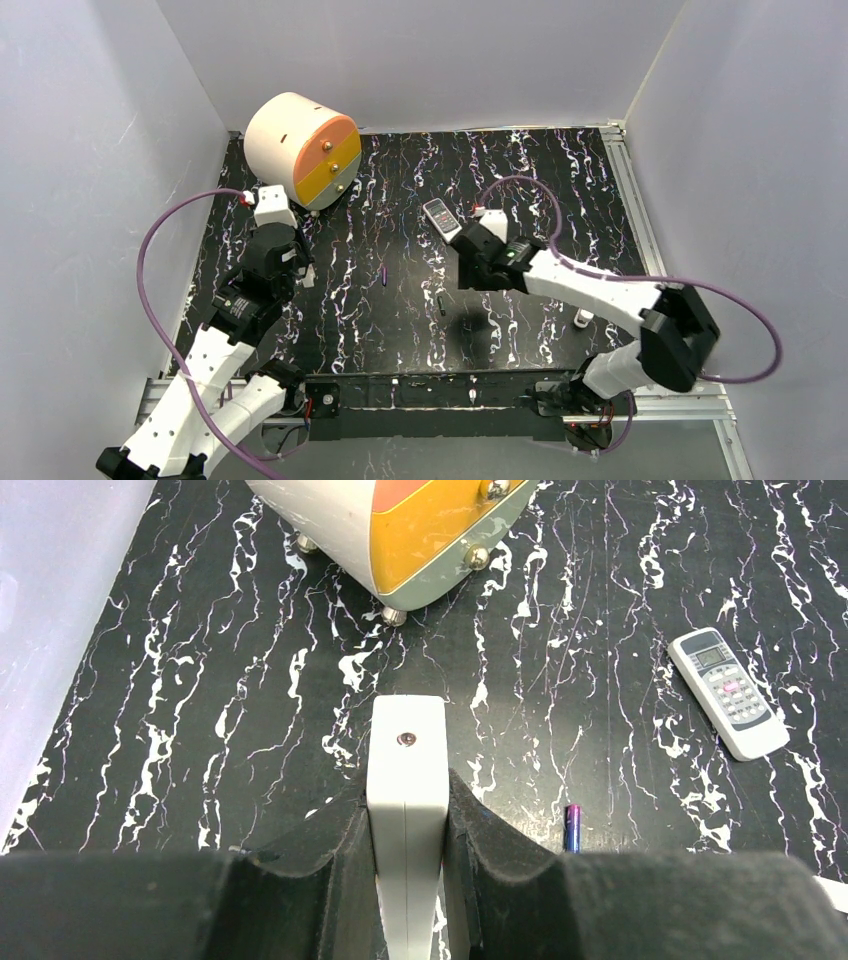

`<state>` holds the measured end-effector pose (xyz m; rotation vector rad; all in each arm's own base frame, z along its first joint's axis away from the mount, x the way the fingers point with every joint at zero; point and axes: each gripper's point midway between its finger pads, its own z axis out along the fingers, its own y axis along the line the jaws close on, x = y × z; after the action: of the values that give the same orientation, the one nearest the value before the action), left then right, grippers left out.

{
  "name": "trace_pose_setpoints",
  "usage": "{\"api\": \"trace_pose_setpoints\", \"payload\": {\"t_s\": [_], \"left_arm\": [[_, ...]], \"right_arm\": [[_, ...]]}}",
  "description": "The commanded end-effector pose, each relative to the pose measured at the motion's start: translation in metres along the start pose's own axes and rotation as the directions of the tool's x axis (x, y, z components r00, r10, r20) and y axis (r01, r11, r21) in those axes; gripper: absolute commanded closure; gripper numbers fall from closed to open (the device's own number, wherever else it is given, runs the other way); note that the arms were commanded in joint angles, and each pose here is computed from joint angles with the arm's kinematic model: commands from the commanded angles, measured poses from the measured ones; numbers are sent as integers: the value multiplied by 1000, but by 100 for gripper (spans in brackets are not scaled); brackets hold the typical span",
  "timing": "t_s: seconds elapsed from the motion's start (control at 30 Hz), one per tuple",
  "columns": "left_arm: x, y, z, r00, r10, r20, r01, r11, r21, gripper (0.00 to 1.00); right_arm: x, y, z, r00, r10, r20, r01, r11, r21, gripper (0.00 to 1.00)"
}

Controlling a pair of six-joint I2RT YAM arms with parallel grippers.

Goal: Load the batteries into the remote control
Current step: Adjust the battery at the center of the board.

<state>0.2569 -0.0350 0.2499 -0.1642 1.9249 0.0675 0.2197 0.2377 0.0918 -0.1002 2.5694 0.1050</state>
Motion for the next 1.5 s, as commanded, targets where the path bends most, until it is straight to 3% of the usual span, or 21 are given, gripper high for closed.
{"api": "trace_pose_setpoints", "payload": {"t_s": [0.0,0.1,0.2,0.37,0.57,0.73,0.9,1.17,1.33,1.47], "left_arm": [[-11,-6,2,999,-27,32,26,999,18,100],[-10,-6,3,999,-28,34,28,999,17,100],[-10,-5,4,999,-25,40,25,1000,12,100],[-11,2,3,998,-27,52,28,999,-21,100],[-15,14,-2,995,-37,87,43,997,-70,100],[-18,15,-6,994,-49,98,56,996,-65,100],[-21,13,-9,993,-61,105,65,997,-40,100],[-27,15,-16,987,-85,134,89,996,-23,100],[-29,15,-20,986,-95,139,98,995,-11,100],[-30,17,-22,984,-98,147,102,995,-15,100]], "right_arm": [[-11,-23,-11,995,65,74,-64,998,-22,34],[-6,-34,-10,996,69,61,-67,997,-27,45],[-5,-15,-8,999,26,46,-20,991,-133,49],[-12,27,-9,978,-207,31,206,929,-307,39],[2,46,14,912,-401,-88,361,885,-293,33],[11,57,30,933,-328,-150,289,928,-235,34],[10,71,28,949,-292,-115,272,949,-161,38],[27,66,41,960,-235,-154,243,969,36,55],[16,57,38,977,-190,-92,199,975,98,53],[27,59,45,972,-199,-128,210,974,80,51]]}}
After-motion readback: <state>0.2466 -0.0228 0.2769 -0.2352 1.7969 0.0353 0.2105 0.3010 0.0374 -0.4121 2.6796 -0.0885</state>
